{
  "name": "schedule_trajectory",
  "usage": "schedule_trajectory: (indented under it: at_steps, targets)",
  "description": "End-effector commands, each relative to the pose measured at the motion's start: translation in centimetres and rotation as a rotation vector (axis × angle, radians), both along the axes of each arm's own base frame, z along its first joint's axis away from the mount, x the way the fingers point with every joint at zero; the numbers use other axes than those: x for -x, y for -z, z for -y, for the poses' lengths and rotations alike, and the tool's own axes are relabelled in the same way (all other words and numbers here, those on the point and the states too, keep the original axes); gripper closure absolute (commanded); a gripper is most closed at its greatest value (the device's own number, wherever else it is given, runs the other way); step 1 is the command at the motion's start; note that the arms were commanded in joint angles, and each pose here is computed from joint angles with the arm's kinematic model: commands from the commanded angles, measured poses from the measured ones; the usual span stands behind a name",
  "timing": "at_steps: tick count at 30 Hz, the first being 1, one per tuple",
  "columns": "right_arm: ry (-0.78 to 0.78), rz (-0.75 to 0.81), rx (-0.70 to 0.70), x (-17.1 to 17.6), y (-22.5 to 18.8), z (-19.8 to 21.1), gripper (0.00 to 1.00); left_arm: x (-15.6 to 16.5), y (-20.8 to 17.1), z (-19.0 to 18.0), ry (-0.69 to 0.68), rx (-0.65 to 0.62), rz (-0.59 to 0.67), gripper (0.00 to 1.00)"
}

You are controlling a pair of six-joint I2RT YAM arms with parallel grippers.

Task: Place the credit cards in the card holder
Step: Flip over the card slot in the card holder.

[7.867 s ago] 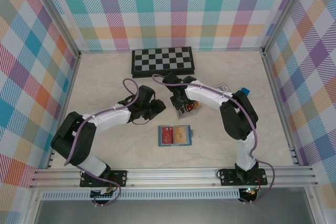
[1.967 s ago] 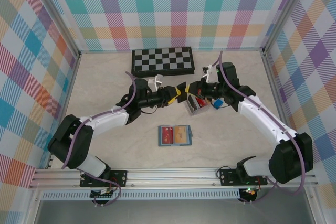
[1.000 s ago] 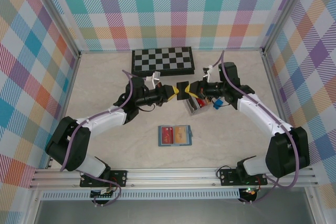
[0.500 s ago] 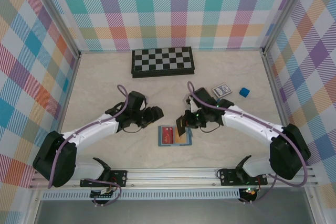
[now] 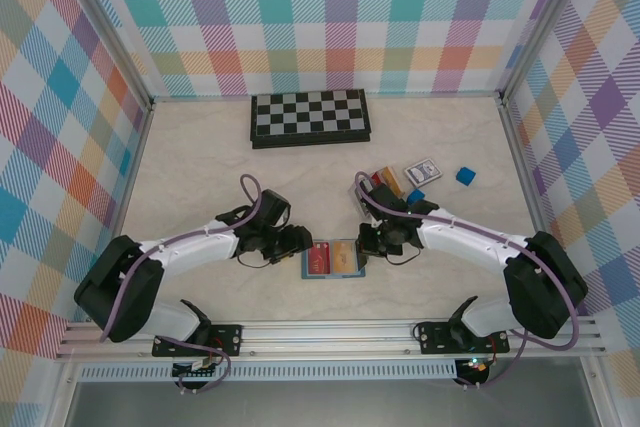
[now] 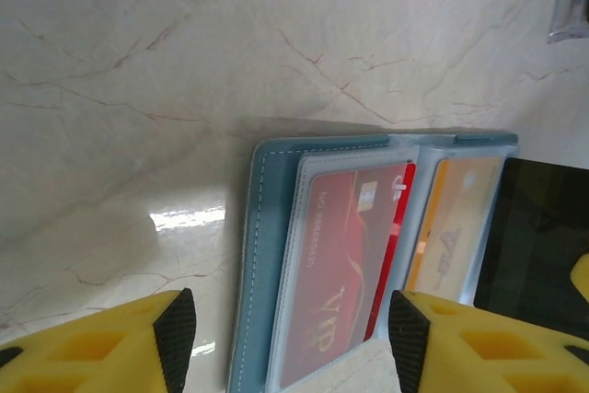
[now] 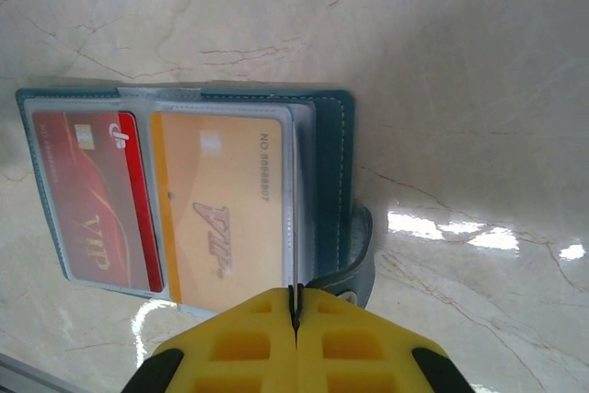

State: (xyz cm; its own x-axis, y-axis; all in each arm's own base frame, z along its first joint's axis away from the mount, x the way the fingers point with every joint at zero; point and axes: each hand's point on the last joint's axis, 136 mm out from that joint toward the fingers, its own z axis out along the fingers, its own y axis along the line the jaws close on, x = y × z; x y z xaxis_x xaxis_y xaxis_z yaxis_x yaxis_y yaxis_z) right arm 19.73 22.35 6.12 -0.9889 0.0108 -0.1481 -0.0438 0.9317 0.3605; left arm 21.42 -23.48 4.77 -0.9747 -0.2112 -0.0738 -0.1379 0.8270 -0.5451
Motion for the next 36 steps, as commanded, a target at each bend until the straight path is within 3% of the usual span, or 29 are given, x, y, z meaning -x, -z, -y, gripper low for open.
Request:
schedule_trajectory:
  at_steps: [1, 9, 15, 28, 36]
  targets:
    - [0.019, -0.002, 0.02, 0.2, 0.7, 0.5, 0.95, 0.0, -0.1, 1.1, 0.041, 0.014, 0.012, 0.42]
    - [0.012, -0.014, -0.016, 0.6, 1.7, 0.2, 0.95, 0.5, 1.4, 1.9, 0.07, 0.002, -0.016, 0.57]
    - [0.012, 0.04, -0.088, -0.1, -0.3, -0.8, 0.94, 0.8, 2.2, 2.1, 0.076, -0.014, -0.029, 0.71]
    - [-0.042, 0.091, -0.246, -0.6, -5.0, -3.7, 0.92, 0.4, 1.8, 2.6, 0.071, -0.006, -0.01, 0.78]
    - [-0.039, 0.064, -0.2, -0.7, -3.9, -3.7, 0.92, 0.4, 1.7, 2.6, 0.072, -0.008, -0.006, 0.79]
